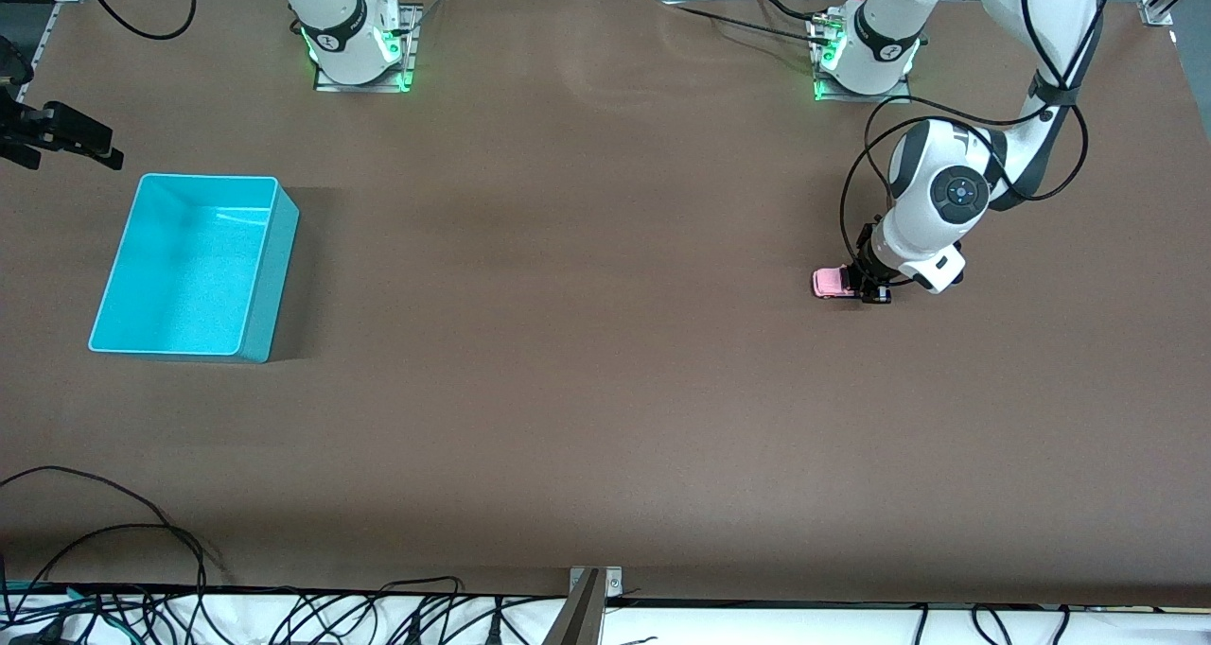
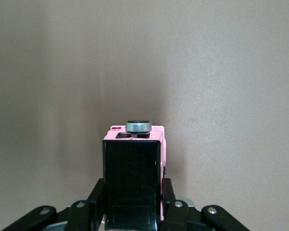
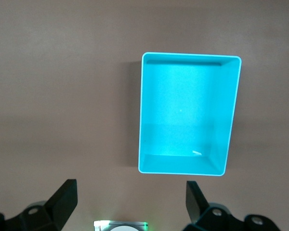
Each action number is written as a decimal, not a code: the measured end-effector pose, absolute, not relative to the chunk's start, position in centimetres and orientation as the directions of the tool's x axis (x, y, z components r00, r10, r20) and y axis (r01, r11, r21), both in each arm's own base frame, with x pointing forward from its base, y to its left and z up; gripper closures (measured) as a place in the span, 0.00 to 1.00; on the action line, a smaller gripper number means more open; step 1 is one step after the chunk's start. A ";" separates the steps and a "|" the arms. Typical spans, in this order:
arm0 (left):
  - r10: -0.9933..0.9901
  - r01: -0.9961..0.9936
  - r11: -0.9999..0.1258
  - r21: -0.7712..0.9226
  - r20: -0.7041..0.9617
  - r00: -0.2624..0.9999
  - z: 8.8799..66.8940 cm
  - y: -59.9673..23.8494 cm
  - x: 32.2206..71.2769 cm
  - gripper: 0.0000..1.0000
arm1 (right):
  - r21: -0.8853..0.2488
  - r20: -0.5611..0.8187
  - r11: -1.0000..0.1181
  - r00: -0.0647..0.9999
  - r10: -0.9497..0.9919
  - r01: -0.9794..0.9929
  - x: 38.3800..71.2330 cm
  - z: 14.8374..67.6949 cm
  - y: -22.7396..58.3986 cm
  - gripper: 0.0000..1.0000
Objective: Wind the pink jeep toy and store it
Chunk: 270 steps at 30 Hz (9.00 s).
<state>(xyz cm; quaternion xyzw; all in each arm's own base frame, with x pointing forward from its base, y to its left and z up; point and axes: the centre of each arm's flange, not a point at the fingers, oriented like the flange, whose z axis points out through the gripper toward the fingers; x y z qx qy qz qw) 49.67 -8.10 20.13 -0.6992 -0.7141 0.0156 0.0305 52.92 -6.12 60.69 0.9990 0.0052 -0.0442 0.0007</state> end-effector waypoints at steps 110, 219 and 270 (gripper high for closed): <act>0.921 0.948 -0.315 -0.052 0.223 0.318 37.1 8.7 61.5 0.00 | 0.001 -0.088 -1.000 0.996 0.011 0.011 52.9 60.7 -6.1 0.00; -0.007 -0.007 -1.000 -0.017 0.006 1.000 57.5 3.0 56.9 0.00 | 0.000 -0.101 -0.997 0.992 0.074 0.075 54.8 55.1 -2.7 0.00; -0.007 -0.007 -1.000 -0.017 0.002 1.000 57.3 3.1 56.9 0.00 | -0.003 -0.133 -0.995 0.986 0.097 0.097 52.5 42.8 -0.3 0.00</act>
